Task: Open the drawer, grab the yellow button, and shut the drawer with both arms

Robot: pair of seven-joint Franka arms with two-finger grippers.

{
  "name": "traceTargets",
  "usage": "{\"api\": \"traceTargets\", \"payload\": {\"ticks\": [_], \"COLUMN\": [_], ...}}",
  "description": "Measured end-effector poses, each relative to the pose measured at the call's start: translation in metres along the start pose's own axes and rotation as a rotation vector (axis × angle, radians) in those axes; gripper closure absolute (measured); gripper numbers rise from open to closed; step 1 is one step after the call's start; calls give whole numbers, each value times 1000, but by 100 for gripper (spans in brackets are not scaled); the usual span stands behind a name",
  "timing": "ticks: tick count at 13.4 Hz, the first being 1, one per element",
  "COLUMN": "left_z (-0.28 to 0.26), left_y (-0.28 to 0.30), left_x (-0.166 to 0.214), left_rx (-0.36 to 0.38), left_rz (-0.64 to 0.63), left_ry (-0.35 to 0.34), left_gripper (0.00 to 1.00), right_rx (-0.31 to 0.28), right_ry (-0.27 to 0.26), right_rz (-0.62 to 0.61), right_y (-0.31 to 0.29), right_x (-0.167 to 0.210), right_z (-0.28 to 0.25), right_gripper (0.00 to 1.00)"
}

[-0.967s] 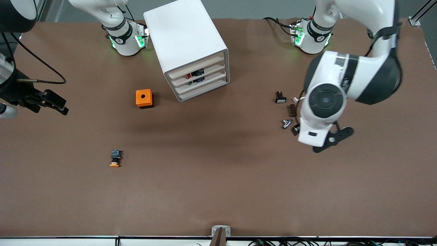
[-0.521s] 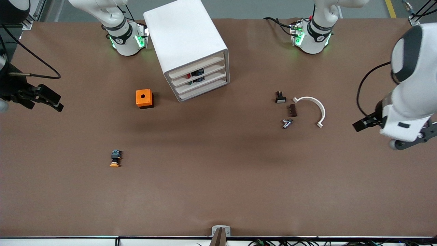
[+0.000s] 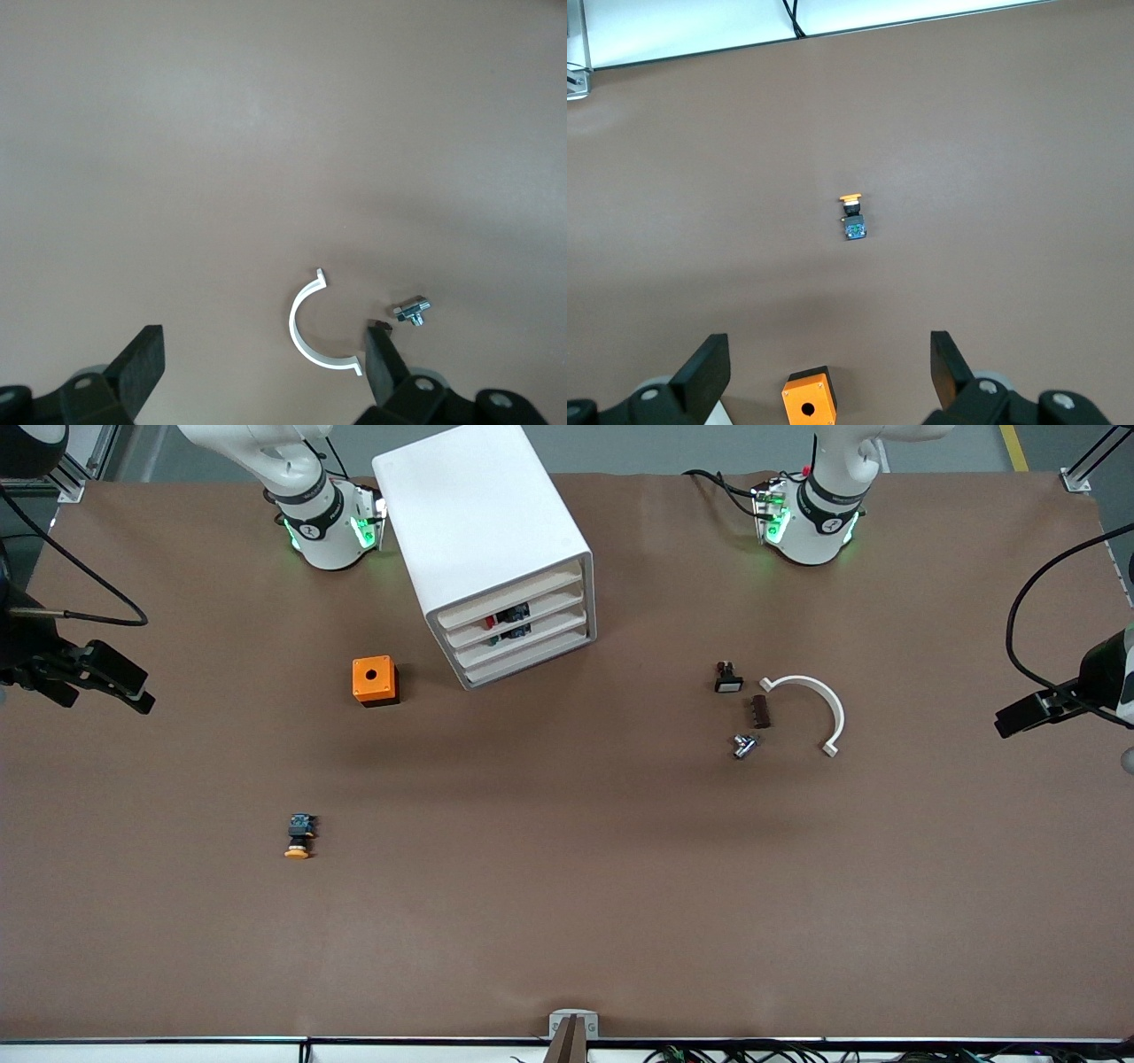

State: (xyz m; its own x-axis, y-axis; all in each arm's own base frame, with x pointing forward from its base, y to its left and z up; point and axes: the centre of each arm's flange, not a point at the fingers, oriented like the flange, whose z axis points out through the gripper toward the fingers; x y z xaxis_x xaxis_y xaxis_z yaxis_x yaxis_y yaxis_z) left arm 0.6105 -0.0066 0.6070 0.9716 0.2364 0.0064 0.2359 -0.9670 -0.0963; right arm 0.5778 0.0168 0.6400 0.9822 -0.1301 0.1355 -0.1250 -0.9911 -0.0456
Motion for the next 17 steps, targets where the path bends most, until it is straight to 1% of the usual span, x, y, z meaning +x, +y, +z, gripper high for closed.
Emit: {"api": "traceTargets", "payload": {"ticks": [2, 4, 7, 12, 17], "left_z": [1, -1, -2, 4, -8], "left_y": [-25, -27, -1, -1, -8], "left_x": [-16, -34, -48, -50, -74], "left_rx": [-33, -53, -55, -52, -47], "left_rz": [17, 48, 98, 104, 160], "left_ry": [23, 30, 31, 18, 31], "left_gripper": [0, 0, 0, 0, 0], "right_rx": [0, 0, 0, 0, -1], "right_ry": [0, 0, 0, -1, -3], "right_rz": [0, 1, 1, 2, 2], "right_y": [0, 0, 1, 1, 1], "right_x": [0, 0, 0, 0, 0], "right_z": [0, 0, 0, 0, 0], "right_gripper": [0, 0, 0, 0, 0]}}
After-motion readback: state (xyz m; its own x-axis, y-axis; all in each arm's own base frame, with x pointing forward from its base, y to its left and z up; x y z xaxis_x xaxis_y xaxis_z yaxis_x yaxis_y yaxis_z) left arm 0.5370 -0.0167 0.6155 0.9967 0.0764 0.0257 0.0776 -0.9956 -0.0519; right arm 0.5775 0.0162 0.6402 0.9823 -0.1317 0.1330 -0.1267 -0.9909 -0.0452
